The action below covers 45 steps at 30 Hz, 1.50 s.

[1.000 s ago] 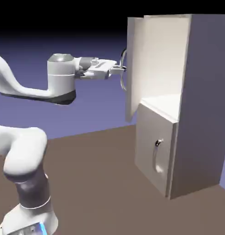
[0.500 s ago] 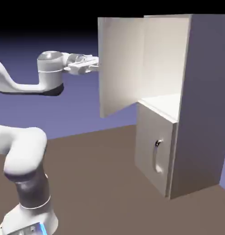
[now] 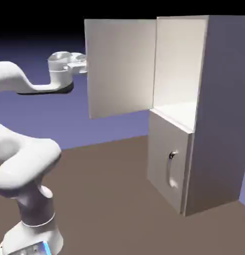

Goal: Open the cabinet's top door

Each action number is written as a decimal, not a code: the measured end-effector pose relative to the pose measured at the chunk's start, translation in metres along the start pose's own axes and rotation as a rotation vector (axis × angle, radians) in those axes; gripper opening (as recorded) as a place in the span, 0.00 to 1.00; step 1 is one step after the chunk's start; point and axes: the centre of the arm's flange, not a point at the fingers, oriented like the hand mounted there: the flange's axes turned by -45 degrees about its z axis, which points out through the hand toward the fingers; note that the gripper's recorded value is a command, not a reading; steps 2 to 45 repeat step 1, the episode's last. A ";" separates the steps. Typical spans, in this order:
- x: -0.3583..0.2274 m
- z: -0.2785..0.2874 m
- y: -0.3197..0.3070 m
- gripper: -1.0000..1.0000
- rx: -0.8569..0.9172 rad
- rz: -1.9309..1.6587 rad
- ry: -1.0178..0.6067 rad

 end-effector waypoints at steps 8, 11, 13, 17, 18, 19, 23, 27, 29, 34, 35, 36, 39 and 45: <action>0.000 -0.005 0.003 1.00 0.023 0.000 0.000; 0.000 -0.005 0.003 1.00 0.023 0.000 0.000; 0.000 -0.005 0.003 1.00 0.023 0.000 0.000; 0.000 -0.005 0.003 1.00 0.023 0.000 0.000; 0.000 -0.005 0.003 1.00 0.023 0.000 0.000; 0.000 -0.005 0.003 1.00 0.023 0.000 0.000; 0.000 -0.005 0.003 1.00 0.023 0.000 0.000; 0.000 -0.005 0.003 1.00 0.023 0.000 0.000; 0.000 -0.005 0.003 1.00 0.023 0.000 0.000; 0.000 -0.005 0.003 1.00 0.023 0.000 0.000; 0.000 -0.005 0.003 1.00 0.023 0.000 0.000; 0.000 -0.005 0.003 1.00 0.023 0.000 0.000; 0.000 -0.005 0.003 1.00 0.023 0.000 0.000; 0.000 -0.005 0.003 1.00 0.023 0.000 0.000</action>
